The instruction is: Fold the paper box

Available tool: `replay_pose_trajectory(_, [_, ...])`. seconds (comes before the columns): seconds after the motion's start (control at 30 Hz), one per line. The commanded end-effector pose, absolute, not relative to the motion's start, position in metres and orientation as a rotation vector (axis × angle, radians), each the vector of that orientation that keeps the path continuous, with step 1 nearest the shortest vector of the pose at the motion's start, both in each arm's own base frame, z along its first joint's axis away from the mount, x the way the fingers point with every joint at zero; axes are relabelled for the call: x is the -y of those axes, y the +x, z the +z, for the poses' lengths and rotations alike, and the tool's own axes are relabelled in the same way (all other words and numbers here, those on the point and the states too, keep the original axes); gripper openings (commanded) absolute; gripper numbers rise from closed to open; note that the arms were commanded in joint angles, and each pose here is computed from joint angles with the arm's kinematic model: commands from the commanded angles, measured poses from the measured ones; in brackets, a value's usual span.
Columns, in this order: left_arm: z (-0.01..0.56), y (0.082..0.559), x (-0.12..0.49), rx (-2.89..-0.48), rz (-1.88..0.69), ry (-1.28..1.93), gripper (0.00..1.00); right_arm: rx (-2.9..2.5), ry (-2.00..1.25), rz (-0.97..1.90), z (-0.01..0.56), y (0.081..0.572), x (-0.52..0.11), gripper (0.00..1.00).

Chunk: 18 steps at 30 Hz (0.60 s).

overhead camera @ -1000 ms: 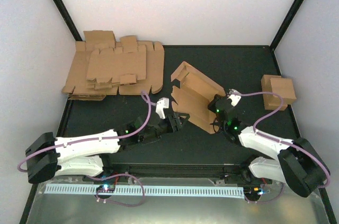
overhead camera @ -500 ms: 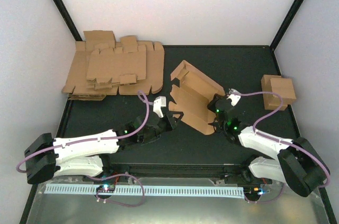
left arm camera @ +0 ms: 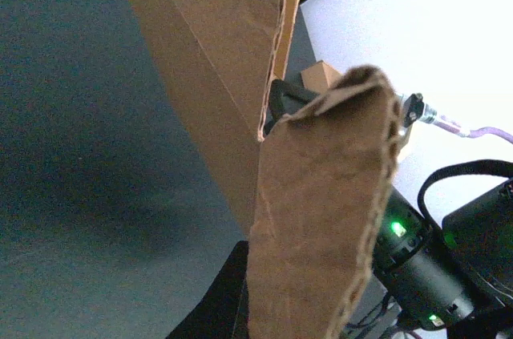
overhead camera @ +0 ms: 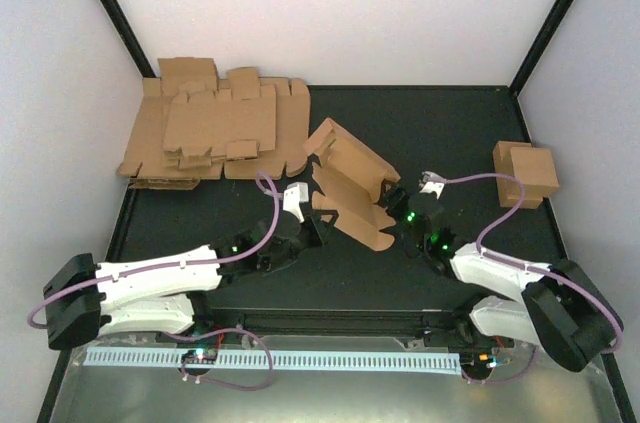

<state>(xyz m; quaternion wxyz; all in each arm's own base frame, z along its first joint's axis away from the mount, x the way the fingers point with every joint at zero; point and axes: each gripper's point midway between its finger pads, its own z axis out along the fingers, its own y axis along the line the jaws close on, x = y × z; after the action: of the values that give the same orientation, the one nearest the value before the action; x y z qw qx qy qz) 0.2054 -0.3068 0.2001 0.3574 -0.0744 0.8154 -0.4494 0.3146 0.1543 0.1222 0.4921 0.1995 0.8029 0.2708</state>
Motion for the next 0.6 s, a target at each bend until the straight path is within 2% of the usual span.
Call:
replay_pose_trajectory(0.0, [0.212, 0.211, 0.294, -2.061, -1.092, -0.192, 0.02, -1.968, 0.367, 0.804, 0.127, 0.299, -0.175, 0.87])
replay_pose_trajectory(0.2, [0.212, 0.21, 0.275, -2.11, -0.986, -0.15, 0.02, -2.041, 0.125, 0.936, 0.126, 0.263, -0.195, 1.0])
replay_pose_trajectory(0.57, [0.223, 0.193, 0.259, -2.227, -1.0, 0.023, 0.02, -2.013, -0.173, 0.916, 0.164, 0.221, -0.189, 1.0])
